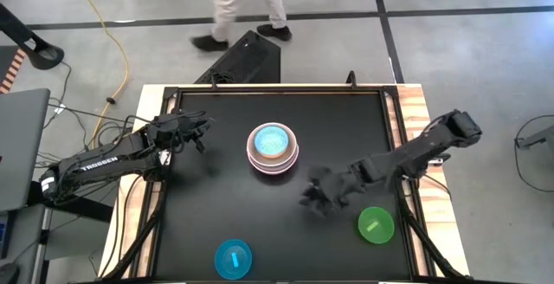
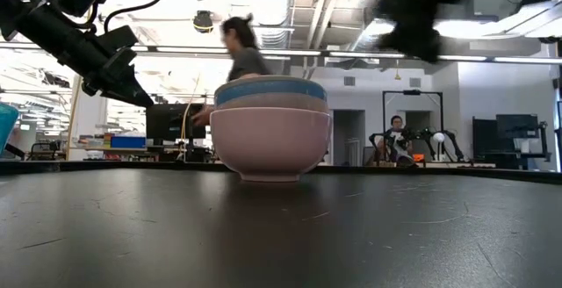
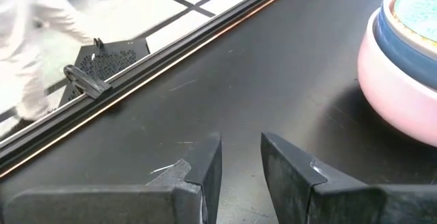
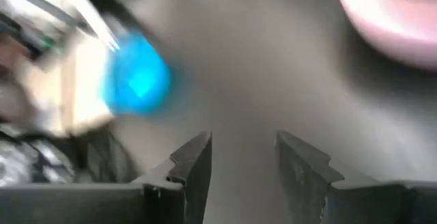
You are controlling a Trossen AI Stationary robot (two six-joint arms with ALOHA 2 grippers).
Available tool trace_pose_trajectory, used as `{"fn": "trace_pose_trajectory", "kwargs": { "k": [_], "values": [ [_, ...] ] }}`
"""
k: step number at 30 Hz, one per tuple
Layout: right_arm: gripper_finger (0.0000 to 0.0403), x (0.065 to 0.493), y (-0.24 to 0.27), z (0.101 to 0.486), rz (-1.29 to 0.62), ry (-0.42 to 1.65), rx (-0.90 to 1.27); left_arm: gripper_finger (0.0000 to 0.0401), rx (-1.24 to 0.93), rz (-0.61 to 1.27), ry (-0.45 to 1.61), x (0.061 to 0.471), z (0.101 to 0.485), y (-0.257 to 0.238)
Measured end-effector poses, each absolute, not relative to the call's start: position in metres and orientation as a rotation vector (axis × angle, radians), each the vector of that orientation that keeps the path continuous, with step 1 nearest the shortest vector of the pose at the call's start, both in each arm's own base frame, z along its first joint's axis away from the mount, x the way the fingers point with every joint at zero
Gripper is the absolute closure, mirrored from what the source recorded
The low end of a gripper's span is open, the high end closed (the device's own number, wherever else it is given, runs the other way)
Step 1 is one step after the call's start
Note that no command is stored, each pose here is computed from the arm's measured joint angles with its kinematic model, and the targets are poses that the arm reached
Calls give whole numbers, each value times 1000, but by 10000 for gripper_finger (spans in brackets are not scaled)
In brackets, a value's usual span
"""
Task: Nest bowls inside each other
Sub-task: Stack the dark blue transparent bowl on top of the light blue bowl
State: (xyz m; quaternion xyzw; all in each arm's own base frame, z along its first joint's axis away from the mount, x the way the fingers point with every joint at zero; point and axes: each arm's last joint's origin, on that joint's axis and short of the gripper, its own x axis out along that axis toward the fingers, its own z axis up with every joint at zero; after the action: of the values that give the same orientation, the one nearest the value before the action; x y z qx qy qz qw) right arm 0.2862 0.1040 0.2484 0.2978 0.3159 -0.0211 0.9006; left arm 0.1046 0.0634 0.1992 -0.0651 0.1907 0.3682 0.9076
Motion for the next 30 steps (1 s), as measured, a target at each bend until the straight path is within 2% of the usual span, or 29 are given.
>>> {"fn": "trace_pose_trajectory", "kwargs": {
  "k": [4,7,18,23,30],
  "values": [
    [226,331,94,246,198,496,617,307,-135,757,395,105,199,63],
    [226,366,96,241,299,551,594,307,-135,757,398,105,199,63],
    [226,472,148,235,374,879,333,307,-138,730,398,105,199,63],
    [226,503,175,216,439,867,246,307,-142,723,409,105,198,62],
    [226,525,192,203,463,823,238,307,-181,676,444,104,194,60]
  ]
}}
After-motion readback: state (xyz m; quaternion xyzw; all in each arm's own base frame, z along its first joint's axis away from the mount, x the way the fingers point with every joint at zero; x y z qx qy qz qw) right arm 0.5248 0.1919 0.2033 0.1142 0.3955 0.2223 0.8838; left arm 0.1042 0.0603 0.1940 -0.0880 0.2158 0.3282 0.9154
